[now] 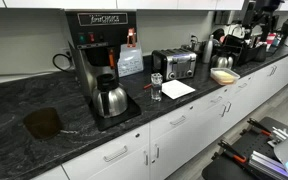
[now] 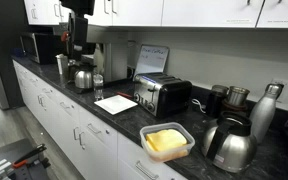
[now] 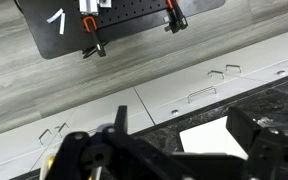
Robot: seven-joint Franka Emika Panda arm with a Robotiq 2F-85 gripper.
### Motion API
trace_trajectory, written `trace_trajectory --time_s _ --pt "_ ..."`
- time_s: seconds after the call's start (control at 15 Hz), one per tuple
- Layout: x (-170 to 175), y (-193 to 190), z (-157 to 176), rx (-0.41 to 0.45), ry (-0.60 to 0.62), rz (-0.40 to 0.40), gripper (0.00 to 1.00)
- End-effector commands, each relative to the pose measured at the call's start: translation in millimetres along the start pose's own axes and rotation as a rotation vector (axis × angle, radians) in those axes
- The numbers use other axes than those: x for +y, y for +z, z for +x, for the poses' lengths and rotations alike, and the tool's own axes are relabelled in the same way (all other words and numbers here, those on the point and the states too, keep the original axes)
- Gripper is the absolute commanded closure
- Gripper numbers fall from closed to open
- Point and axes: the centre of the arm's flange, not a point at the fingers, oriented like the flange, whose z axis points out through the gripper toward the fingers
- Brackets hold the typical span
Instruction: Pick up the bowl that has bread in it and put it on the white plate
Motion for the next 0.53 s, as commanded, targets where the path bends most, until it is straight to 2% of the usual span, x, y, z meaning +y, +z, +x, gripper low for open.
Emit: trace_trajectory --time_s 0.0,0.33,0.47 --pt "0 0 0 0.000 0.000 0.000 0.00" --pt "24 0 20 0.007 0.071 0.013 0.00" --pt "47 5 57 0.009 0.112 0.017 0.00"
